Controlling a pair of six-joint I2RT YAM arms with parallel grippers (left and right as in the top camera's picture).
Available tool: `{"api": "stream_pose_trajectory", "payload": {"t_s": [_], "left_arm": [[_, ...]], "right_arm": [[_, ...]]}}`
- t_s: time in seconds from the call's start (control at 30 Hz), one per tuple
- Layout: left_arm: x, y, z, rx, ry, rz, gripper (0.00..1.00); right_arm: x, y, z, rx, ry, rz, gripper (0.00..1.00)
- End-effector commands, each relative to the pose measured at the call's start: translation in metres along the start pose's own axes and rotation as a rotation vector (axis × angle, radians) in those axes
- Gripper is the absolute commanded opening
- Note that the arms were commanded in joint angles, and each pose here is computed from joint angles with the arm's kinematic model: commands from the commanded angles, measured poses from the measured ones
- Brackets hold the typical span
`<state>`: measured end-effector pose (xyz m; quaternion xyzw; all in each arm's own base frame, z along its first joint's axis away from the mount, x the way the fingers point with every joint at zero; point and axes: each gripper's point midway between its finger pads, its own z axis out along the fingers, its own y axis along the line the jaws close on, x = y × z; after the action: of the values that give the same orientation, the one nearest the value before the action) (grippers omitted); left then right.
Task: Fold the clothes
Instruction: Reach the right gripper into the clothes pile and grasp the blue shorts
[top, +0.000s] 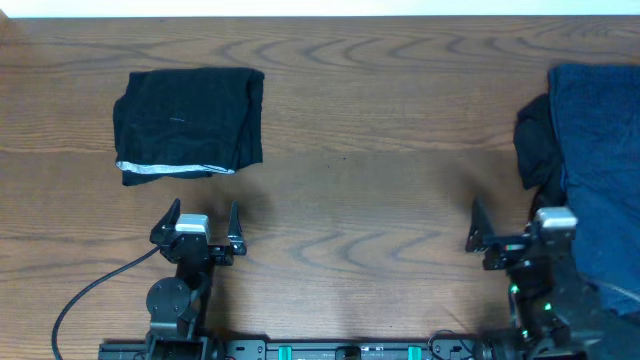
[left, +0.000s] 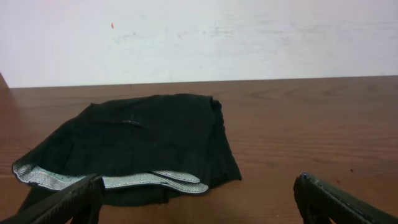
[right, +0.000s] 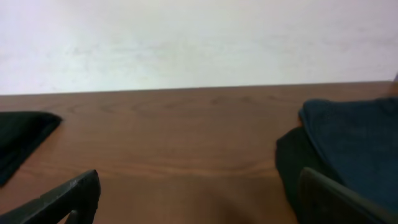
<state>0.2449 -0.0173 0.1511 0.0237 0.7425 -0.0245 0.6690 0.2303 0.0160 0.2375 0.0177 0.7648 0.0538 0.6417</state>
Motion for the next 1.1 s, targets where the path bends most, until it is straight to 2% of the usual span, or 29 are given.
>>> {"api": "stream_pose_trajectory", "payload": {"t_s": [0.0,0.17,0.33,0.47,0.57,0.77,1.07], "left_arm": [[0.014,0.001,0.000,-0.008,0.049,0.018,0.98],[0.014,0.001,0.000,-0.008,0.049,0.018,0.98],[0.014,0.001,0.000,-0.008,0.049,0.018,0.98],[0.014,0.001,0.000,-0.008,0.049,0.018,0.98],[0.014,0.001,0.000,-0.008,0.049,0.018,0.98],[0.014,0.001,0.000,-0.008,0.049,0.018,0.98],[0.014,0.001,0.000,-0.008,0.049,0.018,0.98]], "right_arm": [[-0.015,-0.004,0.012,0.042,0.070,0.038,0.99],[-0.036,-0.005,0.048,0.084,0.247,0.010,0.99],[-0.074,-0.006,0.100,0.132,0.410,-0.001,0.99],[-0.092,-0.028,0.146,0.211,0.540,-0.110,0.99],[-0.100,-0.040,0.184,0.214,0.575,-0.187,0.99],[-0.093,-0.085,0.214,0.381,0.594,-0.227,0.99],[-0.043,-0.173,0.245,0.527,0.682,-0.181,0.92]]}}
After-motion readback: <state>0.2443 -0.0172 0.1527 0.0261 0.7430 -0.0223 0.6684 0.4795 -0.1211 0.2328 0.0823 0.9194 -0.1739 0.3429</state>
